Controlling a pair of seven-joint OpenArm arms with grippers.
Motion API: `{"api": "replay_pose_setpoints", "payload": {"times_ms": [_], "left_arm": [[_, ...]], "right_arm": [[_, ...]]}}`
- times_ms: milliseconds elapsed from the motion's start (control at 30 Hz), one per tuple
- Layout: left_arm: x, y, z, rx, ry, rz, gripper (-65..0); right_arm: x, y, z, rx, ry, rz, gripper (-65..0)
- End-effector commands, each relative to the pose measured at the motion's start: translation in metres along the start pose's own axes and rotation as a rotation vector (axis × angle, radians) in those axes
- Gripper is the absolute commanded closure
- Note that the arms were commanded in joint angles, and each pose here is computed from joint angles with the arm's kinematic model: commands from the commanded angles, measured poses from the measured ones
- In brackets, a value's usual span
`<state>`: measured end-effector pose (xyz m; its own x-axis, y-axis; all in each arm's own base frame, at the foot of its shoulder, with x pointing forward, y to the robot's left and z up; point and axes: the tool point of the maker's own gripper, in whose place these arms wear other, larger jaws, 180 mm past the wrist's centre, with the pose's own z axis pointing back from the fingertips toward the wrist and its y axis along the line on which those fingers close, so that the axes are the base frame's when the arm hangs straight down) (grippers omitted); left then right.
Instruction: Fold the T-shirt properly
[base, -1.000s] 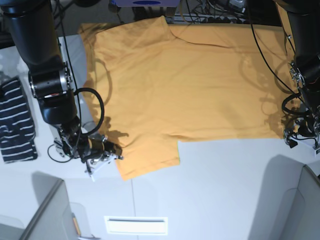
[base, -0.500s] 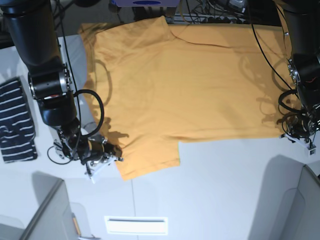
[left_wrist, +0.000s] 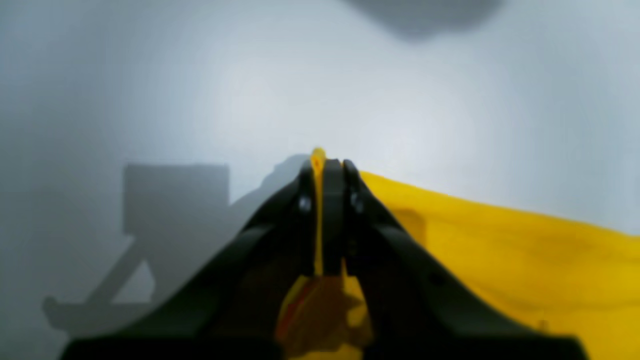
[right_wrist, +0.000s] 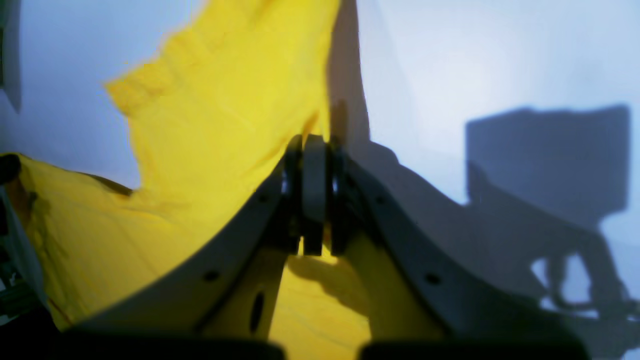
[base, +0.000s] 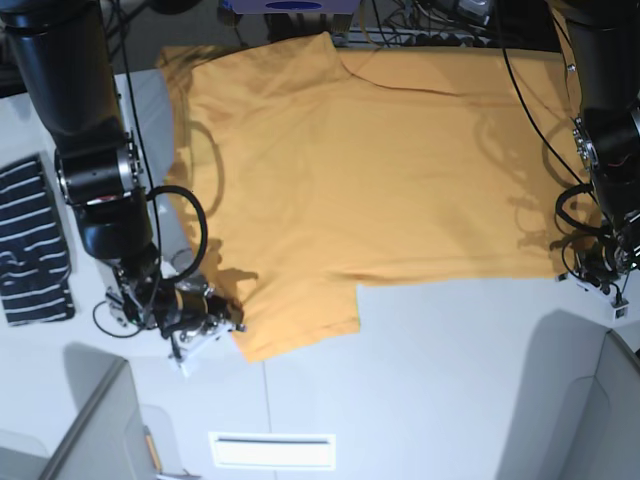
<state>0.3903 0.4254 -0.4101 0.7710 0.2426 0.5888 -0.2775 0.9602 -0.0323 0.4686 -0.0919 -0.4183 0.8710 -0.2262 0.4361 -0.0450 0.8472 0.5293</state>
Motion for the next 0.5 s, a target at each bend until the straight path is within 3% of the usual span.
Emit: {"api": "replay_pose_setpoints", "payload": {"times_ms": [0, 267, 467], "left_arm": [[0.043, 0.009, 0.014, 0.011, -0.099, 0.009, 0.0], [0.087, 0.001, 0.026, -0.006, -0.178, 0.02, 0.0], [0.095, -0.002, 0.03, -0.011, -0.171, 0.02, 0.0]], "right_arm": [[0.041, 0.016, 0.011, 0.028, -0.087, 0.027, 0.0], [0.072, 0.025, 0.021, 0.036, -0.164, 0.047, 0.0], [0.083, 0.028, 0.025, 0.038, -0.195, 0.054, 0.0]]}}
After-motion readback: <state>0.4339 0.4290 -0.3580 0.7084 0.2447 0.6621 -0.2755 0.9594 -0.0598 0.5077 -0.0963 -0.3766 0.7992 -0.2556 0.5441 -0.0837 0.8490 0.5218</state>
